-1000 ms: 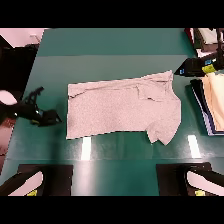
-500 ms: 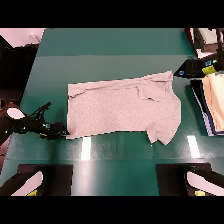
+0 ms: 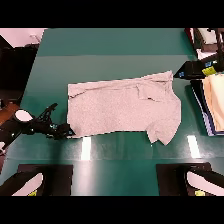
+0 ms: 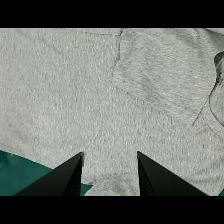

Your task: Fold the shirts.

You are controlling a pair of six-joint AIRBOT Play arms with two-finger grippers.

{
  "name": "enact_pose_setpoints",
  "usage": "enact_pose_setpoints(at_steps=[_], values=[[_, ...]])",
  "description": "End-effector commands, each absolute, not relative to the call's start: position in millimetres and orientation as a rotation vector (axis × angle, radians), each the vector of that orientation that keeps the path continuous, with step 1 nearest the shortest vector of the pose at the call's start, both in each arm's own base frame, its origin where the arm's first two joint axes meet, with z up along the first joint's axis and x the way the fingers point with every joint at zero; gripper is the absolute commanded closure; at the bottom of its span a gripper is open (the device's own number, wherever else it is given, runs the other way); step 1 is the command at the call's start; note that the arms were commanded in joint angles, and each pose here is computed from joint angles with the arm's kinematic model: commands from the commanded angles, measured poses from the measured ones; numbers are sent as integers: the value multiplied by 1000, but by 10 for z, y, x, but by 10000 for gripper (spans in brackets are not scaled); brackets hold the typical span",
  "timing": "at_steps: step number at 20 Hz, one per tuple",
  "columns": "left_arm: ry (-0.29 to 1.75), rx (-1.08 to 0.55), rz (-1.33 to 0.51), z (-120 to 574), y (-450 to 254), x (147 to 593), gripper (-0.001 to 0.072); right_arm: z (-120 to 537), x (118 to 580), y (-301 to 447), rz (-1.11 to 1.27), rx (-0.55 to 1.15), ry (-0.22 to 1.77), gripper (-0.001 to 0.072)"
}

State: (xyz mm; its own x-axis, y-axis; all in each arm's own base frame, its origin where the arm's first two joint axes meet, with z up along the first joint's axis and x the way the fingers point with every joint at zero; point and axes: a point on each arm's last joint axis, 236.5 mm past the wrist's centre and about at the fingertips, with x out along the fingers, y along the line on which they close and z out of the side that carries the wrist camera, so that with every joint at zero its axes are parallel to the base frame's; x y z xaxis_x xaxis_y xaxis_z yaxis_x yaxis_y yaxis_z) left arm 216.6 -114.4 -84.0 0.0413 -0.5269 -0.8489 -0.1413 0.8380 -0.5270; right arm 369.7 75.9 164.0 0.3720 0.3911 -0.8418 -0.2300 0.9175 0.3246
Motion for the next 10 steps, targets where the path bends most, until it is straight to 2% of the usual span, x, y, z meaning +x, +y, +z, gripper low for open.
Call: enact_pose_setpoints(at_steps=[1, 5, 10], values=[[1510, -559, -305, -840, -1177, 2206, 689, 1591, 3595, 699, 395, 161, 1171, 325], [1440, -476, -333, -531, -1100, 2499, 686, 1343, 3353, 396, 322, 232, 1245, 325], [1272, -390, -373, 137, -1055, 3026, 685, 292, 2782, -258, 57, 506, 1327, 325]])
